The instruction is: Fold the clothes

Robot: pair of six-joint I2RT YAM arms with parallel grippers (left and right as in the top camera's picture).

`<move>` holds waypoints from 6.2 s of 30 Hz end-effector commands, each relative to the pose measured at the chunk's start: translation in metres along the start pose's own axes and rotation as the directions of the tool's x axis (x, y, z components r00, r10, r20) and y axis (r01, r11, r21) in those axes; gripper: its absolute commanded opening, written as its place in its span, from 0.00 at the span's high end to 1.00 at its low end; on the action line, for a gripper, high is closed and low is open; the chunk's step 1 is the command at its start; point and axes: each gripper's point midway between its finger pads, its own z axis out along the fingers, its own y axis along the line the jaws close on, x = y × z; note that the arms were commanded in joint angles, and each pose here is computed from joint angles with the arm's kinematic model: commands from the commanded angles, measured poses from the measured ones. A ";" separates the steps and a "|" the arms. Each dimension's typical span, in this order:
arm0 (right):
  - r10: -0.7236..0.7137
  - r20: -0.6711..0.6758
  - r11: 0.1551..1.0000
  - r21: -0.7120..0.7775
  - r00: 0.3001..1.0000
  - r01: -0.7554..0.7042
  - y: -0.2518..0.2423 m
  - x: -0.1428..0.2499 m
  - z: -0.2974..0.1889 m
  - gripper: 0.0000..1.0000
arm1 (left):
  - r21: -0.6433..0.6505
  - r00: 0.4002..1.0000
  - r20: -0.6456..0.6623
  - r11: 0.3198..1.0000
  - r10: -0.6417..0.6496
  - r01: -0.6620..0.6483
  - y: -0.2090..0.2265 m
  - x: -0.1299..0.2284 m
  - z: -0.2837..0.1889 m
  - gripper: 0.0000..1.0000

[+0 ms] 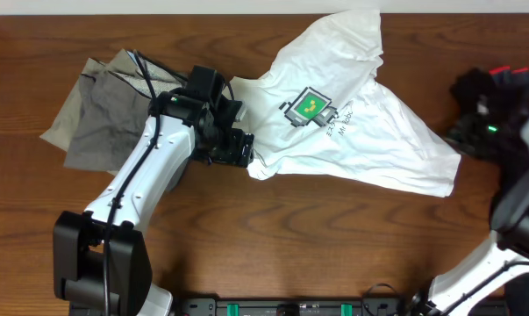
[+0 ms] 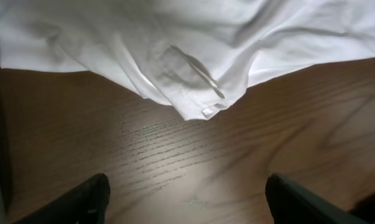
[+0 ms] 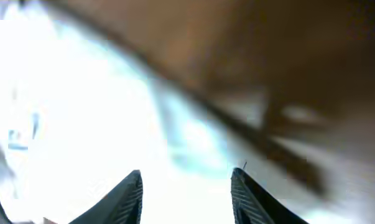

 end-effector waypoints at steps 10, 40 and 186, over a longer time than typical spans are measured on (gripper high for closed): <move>-0.281 -0.042 0.852 0.449 0.959 0.269 0.029 -0.002 0.027 0.52 | -0.002 1.000 -0.005 1.000 0.011 -0.011 0.000 0.001 0.000 0.18; -0.319 0.447 0.842 0.538 0.836 0.034 0.035 -0.114 -0.089 0.55 | -0.002 1.000 -0.005 1.000 -0.005 0.005 0.000 0.001 0.000 0.17; -0.430 -0.385 0.859 0.104 0.817 0.501 0.162 0.246 0.072 0.39 | -0.489 0.752 0.629 0.853 0.199 0.183 -0.008 -0.047 -0.230 0.94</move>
